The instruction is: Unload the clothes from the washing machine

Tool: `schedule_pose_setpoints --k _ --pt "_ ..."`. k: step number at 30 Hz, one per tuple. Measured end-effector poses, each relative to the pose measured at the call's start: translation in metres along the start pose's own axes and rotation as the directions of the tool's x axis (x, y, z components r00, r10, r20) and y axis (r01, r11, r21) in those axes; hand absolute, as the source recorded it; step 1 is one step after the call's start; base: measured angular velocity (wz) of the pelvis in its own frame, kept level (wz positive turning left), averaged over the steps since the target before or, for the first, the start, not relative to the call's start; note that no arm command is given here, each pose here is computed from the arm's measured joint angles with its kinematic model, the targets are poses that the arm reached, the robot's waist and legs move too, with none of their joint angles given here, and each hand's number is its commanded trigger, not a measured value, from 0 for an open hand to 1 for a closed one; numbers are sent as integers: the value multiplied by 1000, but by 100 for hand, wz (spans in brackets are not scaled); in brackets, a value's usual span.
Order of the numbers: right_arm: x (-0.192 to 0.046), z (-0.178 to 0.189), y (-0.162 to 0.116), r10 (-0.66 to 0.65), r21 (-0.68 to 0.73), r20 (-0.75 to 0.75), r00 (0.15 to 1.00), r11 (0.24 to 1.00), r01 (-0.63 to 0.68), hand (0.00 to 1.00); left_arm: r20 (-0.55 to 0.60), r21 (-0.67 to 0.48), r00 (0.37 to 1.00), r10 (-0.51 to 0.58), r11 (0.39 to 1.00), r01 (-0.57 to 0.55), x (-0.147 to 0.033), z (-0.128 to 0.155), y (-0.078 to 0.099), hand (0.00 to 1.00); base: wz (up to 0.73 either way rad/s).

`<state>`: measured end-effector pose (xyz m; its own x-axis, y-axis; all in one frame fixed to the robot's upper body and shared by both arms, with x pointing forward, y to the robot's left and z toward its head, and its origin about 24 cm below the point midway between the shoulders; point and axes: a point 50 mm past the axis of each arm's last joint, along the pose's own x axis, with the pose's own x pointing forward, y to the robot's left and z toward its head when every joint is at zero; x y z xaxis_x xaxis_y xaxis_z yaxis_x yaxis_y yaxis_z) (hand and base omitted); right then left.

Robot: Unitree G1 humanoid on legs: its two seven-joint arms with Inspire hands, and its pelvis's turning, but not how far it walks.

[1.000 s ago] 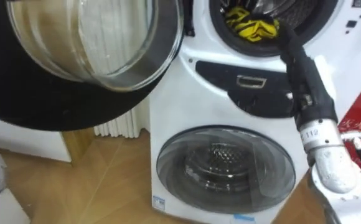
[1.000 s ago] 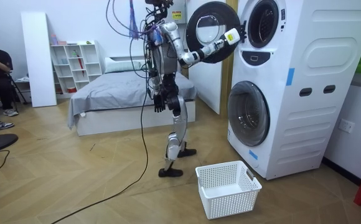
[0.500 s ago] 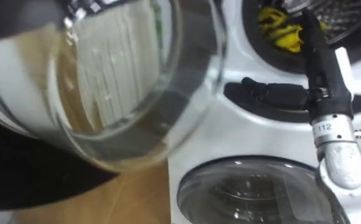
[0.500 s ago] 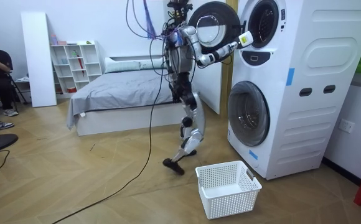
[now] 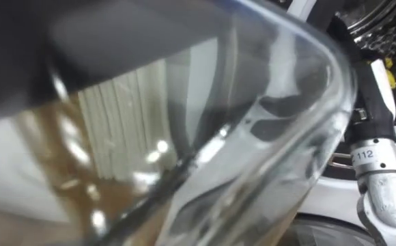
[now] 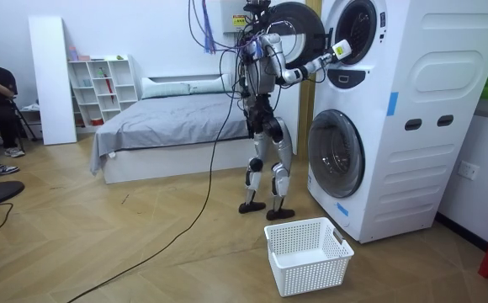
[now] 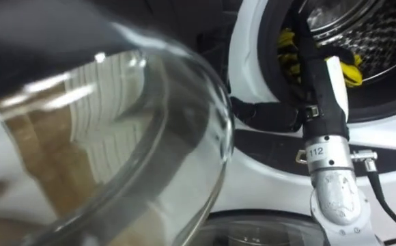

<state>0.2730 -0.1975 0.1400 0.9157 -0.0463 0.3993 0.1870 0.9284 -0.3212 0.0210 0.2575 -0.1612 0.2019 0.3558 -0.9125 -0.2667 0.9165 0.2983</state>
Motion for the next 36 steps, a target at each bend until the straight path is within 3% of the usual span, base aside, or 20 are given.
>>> schedule_pose_setpoints --k 17,25,36 --pt "3 19 3 52 145 65 997 988 -61 0 -5 -14 999 -32 999 32 -2 -4 -5 0 -9" --pt "7 29 -20 -8 214 104 995 977 -14 0 -28 -21 999 -27 999 27 -2 -12 -1 0 3" --pt "7 27 -19 17 260 89 996 965 -40 0 12 -27 999 -53 998 53 -2 -1 -4 0 0"
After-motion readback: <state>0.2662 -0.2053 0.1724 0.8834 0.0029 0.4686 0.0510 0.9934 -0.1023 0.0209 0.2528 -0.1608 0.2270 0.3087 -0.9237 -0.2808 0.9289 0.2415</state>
